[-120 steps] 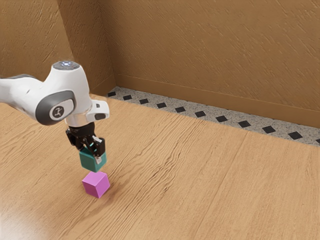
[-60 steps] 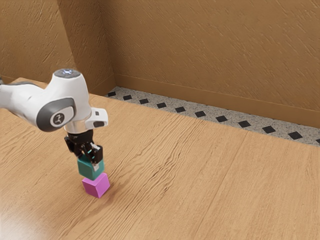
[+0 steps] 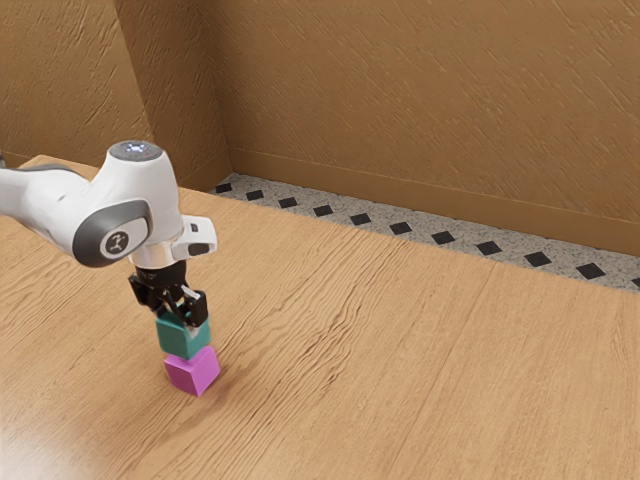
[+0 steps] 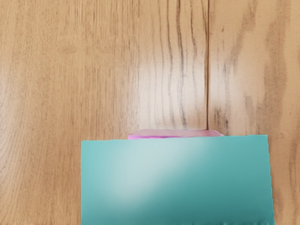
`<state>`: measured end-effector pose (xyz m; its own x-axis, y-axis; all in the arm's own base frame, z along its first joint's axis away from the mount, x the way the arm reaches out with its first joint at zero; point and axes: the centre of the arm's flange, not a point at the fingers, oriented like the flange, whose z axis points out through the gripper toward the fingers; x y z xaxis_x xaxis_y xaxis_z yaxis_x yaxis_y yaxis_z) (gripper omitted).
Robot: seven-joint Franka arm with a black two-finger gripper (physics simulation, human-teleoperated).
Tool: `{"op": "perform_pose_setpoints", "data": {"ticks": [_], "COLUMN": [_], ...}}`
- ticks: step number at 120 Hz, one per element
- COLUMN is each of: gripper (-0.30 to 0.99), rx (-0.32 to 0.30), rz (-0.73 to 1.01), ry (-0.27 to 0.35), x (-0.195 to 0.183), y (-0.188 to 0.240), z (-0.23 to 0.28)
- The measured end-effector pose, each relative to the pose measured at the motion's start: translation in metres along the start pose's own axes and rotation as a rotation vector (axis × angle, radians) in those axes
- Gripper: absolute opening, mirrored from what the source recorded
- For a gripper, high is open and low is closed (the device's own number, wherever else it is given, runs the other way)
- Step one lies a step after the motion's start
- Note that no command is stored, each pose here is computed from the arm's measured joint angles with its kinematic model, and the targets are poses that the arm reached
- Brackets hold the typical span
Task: Pick up the blue block with one arm, and put the blue block on the pink block with one arm
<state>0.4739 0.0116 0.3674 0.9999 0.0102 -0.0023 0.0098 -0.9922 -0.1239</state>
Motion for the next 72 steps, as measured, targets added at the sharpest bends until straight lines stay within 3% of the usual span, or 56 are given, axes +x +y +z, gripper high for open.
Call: {"op": "perform_pose_setpoints", "data": {"ticks": [12, 28, 72], "gripper": [0.28, 0.42, 0.62], "rx": [-0.020, -0.049, -0.071], "rz": [-0.005, 0.009, 0.052], "ry": [-0.004, 0.004, 0.010], "x": [-0.0006, -0.0015, -0.0033], "y": [0.0007, 0.0052, 0.0063], "z": [0.0003, -0.0050, -0.0069]}}
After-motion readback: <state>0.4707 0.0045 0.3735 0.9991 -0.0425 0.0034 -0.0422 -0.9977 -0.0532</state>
